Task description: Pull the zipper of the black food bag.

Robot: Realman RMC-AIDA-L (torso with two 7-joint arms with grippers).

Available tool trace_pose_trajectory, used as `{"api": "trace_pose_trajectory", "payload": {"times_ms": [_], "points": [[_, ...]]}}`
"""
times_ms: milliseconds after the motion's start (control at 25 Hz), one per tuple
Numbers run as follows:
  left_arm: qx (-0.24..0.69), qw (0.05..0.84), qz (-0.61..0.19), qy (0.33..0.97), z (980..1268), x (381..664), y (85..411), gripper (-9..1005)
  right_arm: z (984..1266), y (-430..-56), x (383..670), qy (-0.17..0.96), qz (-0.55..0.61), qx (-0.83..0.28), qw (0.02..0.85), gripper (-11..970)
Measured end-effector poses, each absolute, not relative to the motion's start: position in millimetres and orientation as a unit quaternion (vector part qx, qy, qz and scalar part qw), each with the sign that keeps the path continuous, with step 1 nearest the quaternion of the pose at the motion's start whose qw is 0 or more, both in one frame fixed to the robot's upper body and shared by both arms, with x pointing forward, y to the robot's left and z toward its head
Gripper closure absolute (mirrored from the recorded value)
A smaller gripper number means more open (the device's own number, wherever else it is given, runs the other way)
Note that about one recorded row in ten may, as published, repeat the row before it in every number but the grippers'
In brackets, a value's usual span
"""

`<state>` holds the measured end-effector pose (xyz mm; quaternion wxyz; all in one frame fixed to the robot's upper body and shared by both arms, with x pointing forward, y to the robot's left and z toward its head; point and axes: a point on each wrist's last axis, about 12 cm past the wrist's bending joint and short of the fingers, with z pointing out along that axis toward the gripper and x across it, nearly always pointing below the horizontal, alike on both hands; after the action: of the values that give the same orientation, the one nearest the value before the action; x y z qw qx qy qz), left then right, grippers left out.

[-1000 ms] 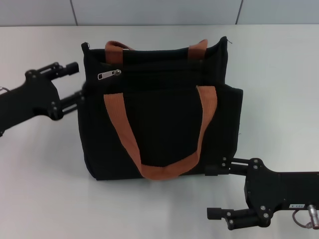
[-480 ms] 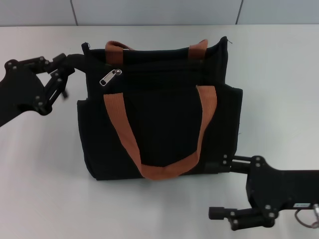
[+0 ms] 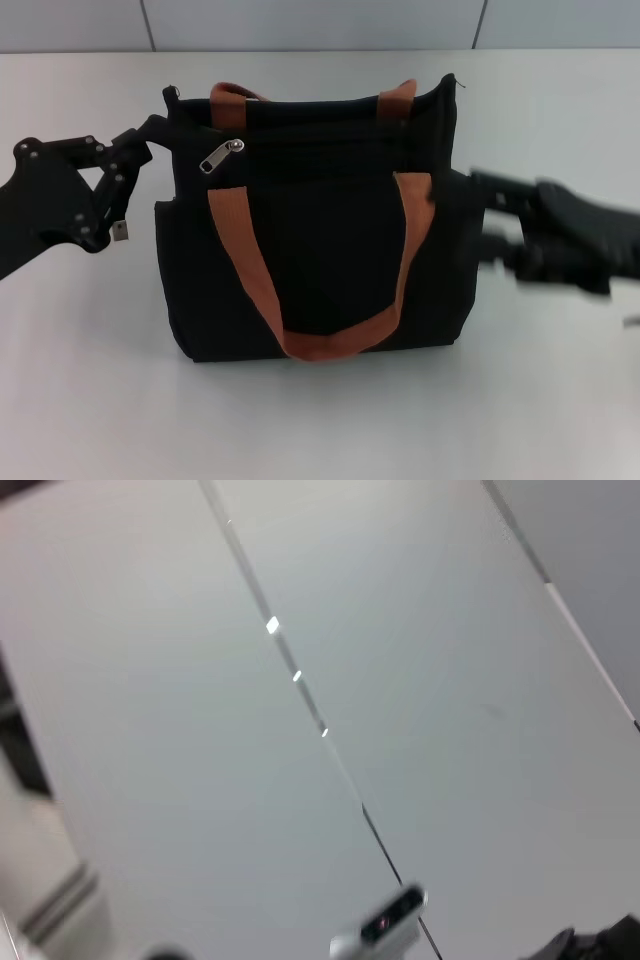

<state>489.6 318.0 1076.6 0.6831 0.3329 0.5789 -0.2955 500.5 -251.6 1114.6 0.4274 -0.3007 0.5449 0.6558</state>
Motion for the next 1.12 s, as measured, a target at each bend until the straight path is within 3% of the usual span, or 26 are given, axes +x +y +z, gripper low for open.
{"api": "trace_pose_trajectory", "payload": {"times_ms": [520,1120], "points": [[0.334,0.686,-0.307,0.569,1078,486,316,967,1158,-201,572,0.616,0.698,-0.215,0.295,155],[0.331,0.685,-0.315,0.567,1078,487,312,963,1151,-161,591,0.714,0.666,-0.143,0.162,442]]}}
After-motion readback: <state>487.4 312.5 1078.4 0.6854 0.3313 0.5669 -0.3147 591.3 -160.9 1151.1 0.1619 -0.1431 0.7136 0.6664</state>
